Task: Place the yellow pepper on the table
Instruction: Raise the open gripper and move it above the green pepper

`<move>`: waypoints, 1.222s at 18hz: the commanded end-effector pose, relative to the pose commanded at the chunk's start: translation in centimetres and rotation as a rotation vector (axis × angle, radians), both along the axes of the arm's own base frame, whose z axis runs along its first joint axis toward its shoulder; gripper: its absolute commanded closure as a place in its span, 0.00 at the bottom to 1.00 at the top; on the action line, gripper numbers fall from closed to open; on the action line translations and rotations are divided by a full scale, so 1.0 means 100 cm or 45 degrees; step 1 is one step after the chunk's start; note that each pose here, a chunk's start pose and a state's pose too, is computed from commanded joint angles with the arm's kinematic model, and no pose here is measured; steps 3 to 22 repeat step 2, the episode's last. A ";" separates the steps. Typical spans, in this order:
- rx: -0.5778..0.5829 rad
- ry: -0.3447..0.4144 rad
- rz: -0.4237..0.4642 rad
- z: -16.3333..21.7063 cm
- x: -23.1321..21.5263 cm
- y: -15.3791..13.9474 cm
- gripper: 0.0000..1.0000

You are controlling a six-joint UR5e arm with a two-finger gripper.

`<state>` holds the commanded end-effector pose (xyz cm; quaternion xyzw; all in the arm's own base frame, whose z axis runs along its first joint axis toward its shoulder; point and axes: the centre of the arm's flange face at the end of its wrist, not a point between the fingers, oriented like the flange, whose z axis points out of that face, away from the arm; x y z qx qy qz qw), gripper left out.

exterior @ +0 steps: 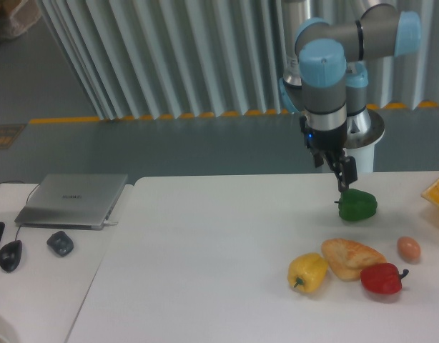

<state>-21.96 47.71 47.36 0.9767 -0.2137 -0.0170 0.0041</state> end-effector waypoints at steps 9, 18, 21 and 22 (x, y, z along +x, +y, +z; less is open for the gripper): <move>0.000 0.000 0.004 0.001 0.002 -0.002 0.00; 0.000 0.000 0.004 0.001 0.002 -0.002 0.00; 0.000 0.000 0.004 0.001 0.002 -0.002 0.00; 0.000 0.000 0.004 0.001 0.002 -0.002 0.00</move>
